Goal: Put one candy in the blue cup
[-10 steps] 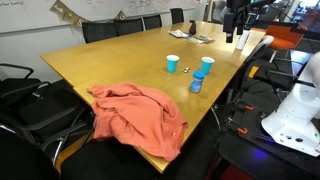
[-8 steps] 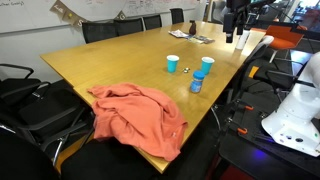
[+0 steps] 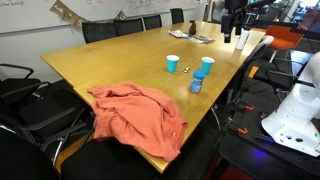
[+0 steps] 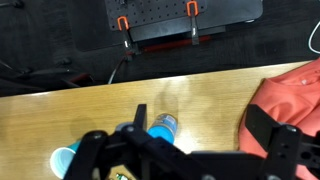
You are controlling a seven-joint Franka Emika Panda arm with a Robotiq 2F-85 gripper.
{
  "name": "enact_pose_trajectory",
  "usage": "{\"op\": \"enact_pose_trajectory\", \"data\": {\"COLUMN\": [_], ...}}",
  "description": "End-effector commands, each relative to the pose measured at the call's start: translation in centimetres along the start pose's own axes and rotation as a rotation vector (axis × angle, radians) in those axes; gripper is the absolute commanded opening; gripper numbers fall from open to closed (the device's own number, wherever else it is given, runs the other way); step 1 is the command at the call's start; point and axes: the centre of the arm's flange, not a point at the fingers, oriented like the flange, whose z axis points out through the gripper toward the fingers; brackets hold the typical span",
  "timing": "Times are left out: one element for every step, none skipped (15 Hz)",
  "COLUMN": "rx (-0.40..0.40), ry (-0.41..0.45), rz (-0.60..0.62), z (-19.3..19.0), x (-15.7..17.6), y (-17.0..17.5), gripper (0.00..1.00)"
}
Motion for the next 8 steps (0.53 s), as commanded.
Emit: {"op": "enact_pose_trajectory", "data": {"rx": [-0.003, -0.008, -0.016, -0.026, -0.038, -0.039, -0.029, -0.015], "ry": [0.013, 0.014, 0.022, 0.021, 0.016, 0.016, 0.007, 0.003], "rz": [0.04, 0.051, 0.062, 0.077, 0.076, 0.065, 0.034, 0.007], "z": [2.0, 2.8, 3.5, 4.3, 5.2, 6.2, 7.4, 8.2], "x": [4.2, 5.5, 6.6, 7.7, 8.8, 9.8, 10.9, 11.6], "y": [3.4, 5.0, 6.3, 7.6, 9.0, 10.3, 11.8, 12.9], "gripper": [1.0, 1.0, 1.0, 1.0, 1.0, 1.0, 1.0, 1.0]}}
